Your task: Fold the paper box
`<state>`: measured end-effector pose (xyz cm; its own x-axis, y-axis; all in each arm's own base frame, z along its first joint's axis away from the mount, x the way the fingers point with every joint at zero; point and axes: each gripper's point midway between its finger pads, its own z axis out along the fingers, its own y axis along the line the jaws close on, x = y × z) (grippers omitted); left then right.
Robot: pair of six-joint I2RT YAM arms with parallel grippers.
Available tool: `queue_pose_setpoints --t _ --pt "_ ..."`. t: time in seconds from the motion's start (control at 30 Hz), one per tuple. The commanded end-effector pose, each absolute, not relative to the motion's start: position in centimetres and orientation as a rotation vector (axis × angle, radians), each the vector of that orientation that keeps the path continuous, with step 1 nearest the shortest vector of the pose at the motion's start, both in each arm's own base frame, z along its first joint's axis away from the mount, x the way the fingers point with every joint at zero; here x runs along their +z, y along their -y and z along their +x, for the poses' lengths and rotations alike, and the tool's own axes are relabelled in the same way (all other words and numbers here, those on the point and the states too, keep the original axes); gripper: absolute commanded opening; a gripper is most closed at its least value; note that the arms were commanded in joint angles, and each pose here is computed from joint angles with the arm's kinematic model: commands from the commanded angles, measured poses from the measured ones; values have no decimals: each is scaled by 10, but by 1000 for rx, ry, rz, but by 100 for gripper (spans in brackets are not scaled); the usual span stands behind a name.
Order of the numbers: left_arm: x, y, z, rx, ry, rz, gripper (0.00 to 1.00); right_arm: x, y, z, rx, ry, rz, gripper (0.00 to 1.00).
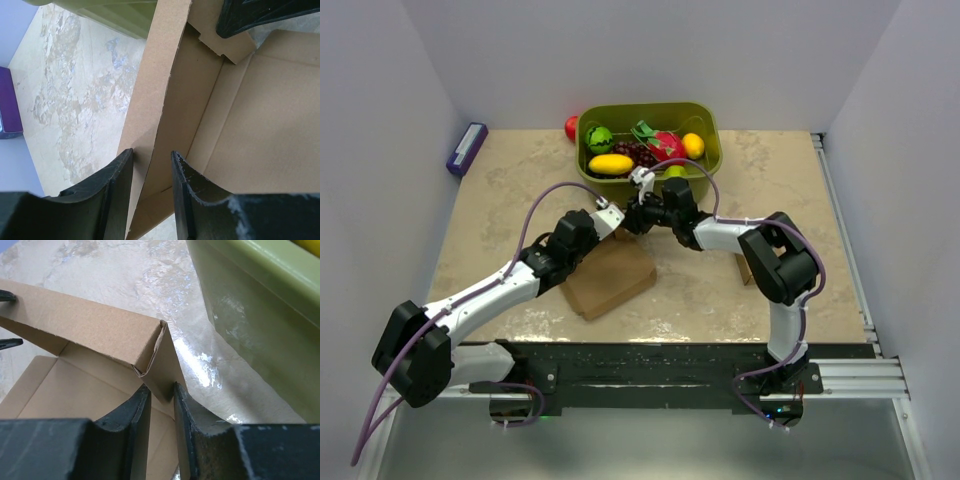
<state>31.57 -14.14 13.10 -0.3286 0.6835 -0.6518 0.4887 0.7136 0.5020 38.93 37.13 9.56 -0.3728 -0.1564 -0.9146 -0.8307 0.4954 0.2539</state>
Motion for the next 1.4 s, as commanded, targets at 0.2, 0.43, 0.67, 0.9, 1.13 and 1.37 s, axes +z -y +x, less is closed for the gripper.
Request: queue_pose_setpoints --t 0.2,0.43,0.67,0.9,1.13,1.37 --pt "84 151 283 145 -2127 1060 39 116 -386 406 826 -1707 -803 23" --pt "83 151 284 144 -2130 1066 39 117 -391 407 792 -1695 -778 15" --pt "86 153 286 138 -2127 1055 39 119 -386 408 649 -1713 -724 4" --pt "87 155 287 123 -2133 1028 38 117 -373 408 508 -1759 -578 0" --pt "93 162 287 54 -2131 992 38 109 -353 410 417 -1815 -425 0" --pt "111 164 288 22 -2069 955 62 113 -359 380 531 -1850 -551 0"
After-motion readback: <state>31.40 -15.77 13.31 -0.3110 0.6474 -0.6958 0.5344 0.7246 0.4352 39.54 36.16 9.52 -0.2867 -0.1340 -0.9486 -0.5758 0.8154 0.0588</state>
